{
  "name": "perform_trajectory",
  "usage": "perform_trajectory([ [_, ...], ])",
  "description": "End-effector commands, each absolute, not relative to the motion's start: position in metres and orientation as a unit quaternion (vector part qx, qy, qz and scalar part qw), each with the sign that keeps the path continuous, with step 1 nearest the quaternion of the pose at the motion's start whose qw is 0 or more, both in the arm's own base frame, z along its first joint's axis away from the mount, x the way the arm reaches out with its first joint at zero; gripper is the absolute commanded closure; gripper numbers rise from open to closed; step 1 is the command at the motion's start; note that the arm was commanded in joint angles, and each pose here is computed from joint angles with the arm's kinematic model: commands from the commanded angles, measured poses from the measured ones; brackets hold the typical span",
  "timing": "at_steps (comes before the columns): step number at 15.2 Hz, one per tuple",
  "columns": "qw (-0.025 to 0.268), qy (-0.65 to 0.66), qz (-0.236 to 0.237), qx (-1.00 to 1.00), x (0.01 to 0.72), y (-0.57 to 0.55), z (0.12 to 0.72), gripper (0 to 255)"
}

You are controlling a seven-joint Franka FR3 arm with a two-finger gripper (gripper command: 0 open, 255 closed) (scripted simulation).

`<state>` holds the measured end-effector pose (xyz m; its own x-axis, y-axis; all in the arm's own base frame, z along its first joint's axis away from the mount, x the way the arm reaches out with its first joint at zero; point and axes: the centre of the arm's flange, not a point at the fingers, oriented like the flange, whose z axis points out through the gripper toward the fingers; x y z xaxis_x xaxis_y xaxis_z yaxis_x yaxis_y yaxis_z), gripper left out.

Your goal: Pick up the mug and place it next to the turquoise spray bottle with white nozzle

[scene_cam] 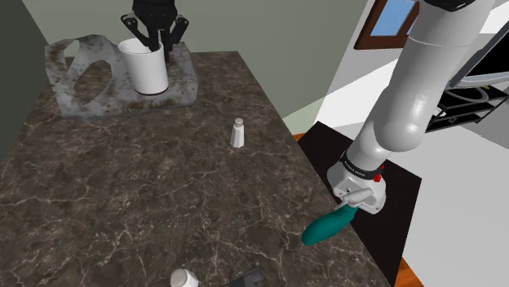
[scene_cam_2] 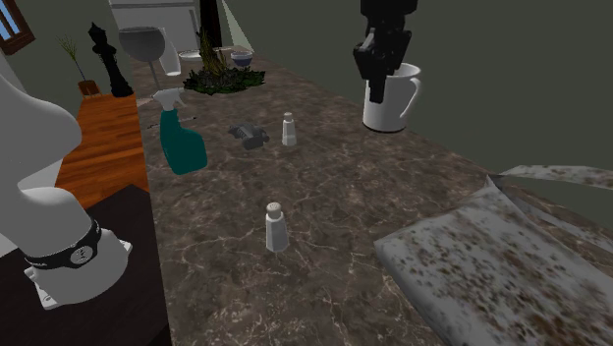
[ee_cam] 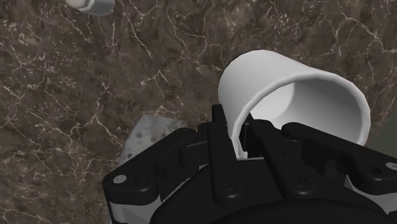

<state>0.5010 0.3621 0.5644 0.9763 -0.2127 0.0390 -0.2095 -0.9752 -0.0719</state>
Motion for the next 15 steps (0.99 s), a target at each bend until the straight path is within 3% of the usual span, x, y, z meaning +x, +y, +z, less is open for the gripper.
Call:
perform_trajectory([
  [1, 0.034, 0.106, -0.023, -0.993, 0.502, 0.362, 0.574, 255],
  [15, 0.034, 0.106, -0.023, -0.993, 0.489, 0.363, 0.642, 255],
])
